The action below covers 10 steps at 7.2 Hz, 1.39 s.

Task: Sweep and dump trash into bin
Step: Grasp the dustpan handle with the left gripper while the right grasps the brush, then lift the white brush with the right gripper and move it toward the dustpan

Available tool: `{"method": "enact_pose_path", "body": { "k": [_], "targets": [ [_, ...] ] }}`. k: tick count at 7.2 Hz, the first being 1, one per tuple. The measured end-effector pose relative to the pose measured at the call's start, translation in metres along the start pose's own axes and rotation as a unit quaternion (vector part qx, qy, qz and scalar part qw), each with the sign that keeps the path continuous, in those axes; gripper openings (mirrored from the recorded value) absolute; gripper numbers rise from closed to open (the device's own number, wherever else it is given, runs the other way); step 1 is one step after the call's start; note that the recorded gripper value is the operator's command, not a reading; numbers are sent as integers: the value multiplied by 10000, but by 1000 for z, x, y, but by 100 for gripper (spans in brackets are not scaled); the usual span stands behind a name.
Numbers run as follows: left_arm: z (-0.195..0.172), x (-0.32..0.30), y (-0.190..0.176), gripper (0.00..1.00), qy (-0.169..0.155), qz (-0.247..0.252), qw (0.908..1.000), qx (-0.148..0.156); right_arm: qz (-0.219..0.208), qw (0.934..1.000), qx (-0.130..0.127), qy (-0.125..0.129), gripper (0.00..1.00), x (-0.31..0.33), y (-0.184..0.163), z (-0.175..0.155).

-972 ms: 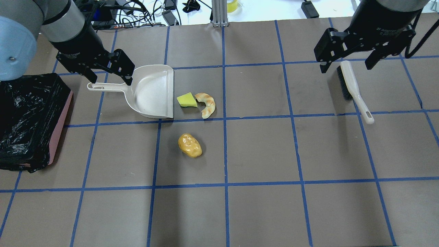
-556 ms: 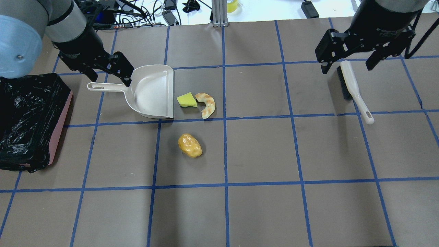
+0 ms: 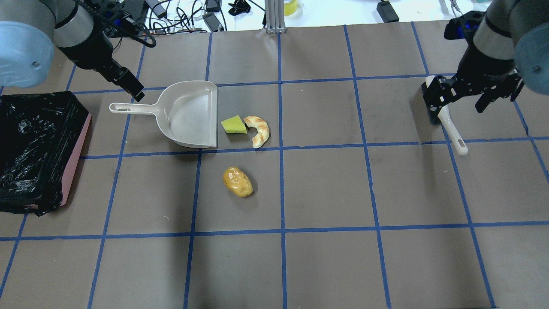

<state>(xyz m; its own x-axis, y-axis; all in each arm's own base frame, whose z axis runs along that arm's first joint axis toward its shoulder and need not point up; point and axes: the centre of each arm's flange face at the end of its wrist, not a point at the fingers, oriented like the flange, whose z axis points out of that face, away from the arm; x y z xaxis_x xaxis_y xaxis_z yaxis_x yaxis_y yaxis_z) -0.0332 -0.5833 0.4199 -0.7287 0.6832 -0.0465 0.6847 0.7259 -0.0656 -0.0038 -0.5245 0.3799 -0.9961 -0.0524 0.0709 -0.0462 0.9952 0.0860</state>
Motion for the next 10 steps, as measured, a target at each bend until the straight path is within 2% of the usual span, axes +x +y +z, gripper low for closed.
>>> {"method": "enact_pose_path", "body": {
  "k": [1, 2, 3, 4, 5, 6, 7, 9, 10],
  "targets": [
    [19, -19, -1, 98, -28, 875, 9962, 9, -97, 9999, -77, -22, 95, 23, -22, 45],
    [42, -36, -4, 98, -54, 1976, 9803, -6, -150, 9997, -163, -47, 94, 41, -37, 80],
    [67, -50, -6, 97, -29, 2959, 9552, -42, -147, 9994, -297, -85, 94, 53, -46, 108],
    [90, -63, -6, 96, 61, 3521, 9359, -86, -143, 9989, -419, -122, 90, 59, -51, 126],
    [108, -76, -6, 95, 131, 3885, 9212, -185, -143, 9985, -514, -137, 84, 61, -53, 136],
    [119, -87, -6, 94, 147, 4115, 9106, -361, -128, 9981, -591, -153, 69, 62, -52, 141],
    [129, -94, -4, 94, 187, 4217, 9050, -531, -93, 9978, -645, -155, 58, 65, -51, 144],
    [145, -101, 0, 94, 191, 4193, 9054, -637, -25, 9973, -724, -150, 48, 72, -48, 147],
    [151, -103, 4, 94, 204, 4157, 9069, -652, -6, 9970, -752, -155, 32, 73, -46, 149]
  ]
}}
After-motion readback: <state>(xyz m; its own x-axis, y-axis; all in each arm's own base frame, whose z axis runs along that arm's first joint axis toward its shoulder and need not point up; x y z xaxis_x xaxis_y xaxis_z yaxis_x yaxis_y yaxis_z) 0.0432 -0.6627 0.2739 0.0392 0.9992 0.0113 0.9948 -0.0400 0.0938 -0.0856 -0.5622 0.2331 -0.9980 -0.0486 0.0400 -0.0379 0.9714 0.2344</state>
